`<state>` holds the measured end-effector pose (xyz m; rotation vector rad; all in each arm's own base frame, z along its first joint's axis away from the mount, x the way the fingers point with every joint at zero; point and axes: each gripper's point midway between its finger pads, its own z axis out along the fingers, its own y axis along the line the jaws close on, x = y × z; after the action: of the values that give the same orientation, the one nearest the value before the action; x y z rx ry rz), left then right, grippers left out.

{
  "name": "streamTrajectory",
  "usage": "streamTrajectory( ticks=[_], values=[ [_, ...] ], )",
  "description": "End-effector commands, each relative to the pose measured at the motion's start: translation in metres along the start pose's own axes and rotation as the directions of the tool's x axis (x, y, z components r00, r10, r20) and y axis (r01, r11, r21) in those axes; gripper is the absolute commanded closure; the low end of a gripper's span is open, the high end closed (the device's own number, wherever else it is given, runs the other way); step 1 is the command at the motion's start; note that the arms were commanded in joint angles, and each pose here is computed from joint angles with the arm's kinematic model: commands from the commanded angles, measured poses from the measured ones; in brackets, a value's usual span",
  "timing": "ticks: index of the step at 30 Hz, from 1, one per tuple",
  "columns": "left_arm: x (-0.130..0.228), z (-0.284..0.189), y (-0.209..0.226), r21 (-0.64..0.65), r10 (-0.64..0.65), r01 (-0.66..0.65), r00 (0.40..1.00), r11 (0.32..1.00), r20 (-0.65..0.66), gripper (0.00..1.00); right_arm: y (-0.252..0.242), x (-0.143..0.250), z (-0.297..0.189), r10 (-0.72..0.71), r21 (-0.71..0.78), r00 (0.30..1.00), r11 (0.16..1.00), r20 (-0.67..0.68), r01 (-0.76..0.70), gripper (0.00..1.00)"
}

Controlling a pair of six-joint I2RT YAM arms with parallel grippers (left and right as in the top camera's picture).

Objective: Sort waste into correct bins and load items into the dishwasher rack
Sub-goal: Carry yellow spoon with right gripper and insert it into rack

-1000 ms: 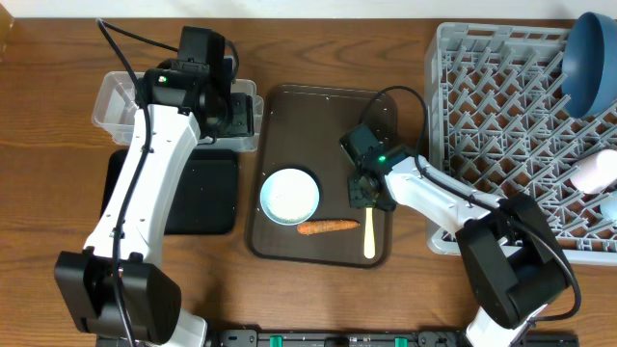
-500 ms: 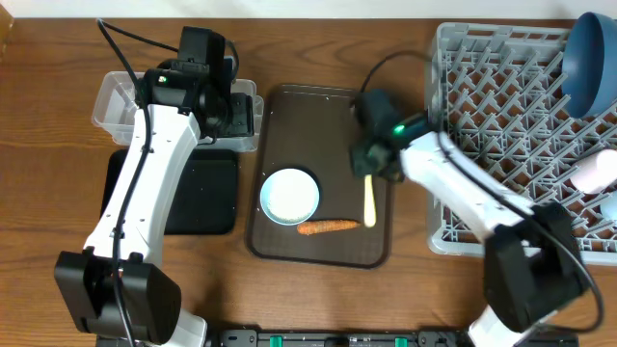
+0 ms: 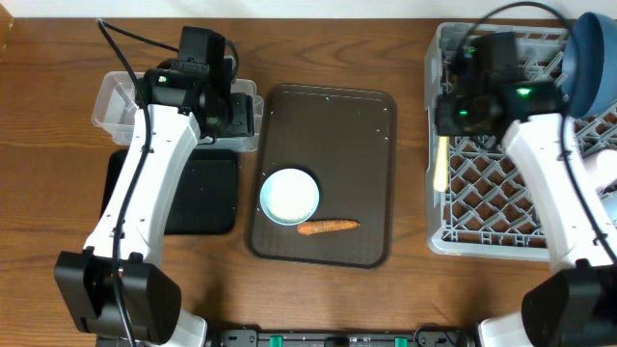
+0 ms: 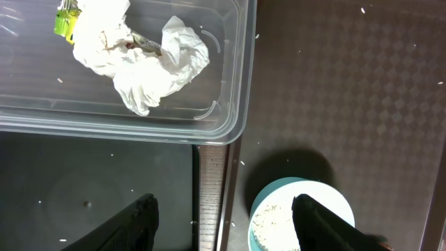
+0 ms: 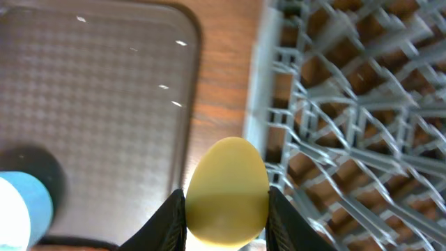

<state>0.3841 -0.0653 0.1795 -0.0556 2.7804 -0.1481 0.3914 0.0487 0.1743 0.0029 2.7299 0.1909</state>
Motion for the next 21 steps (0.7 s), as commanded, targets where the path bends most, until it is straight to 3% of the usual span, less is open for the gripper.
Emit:
streamTrajectory(
  ticks=[1, 11, 21],
  values=[
    [0.004, 0.006, 0.004, -0.017, -0.008, 0.007, 1.0, 1.0, -0.018, 0.36, -0.007, 0.003, -0.002, -0.027, -0.065, 0.999, 0.998, -0.019, 0.026, 0.74],
    [0.004, 0.006, 0.004, -0.017, -0.008, 0.008, 1.0, 1.0, -0.018, 0.36, -0.025, 0.044, 0.026, -0.053, -0.038, 0.988, 0.998, -0.144, 0.048, 0.72],
    [0.004, 0.006, 0.004, -0.017, -0.008, 0.008, 1.0, 1.0, -0.019, 0.36, -0.034, 0.065, 0.053, -0.049, -0.011, 0.984, 0.999, -0.172, 0.048, 0.69]
  ],
)
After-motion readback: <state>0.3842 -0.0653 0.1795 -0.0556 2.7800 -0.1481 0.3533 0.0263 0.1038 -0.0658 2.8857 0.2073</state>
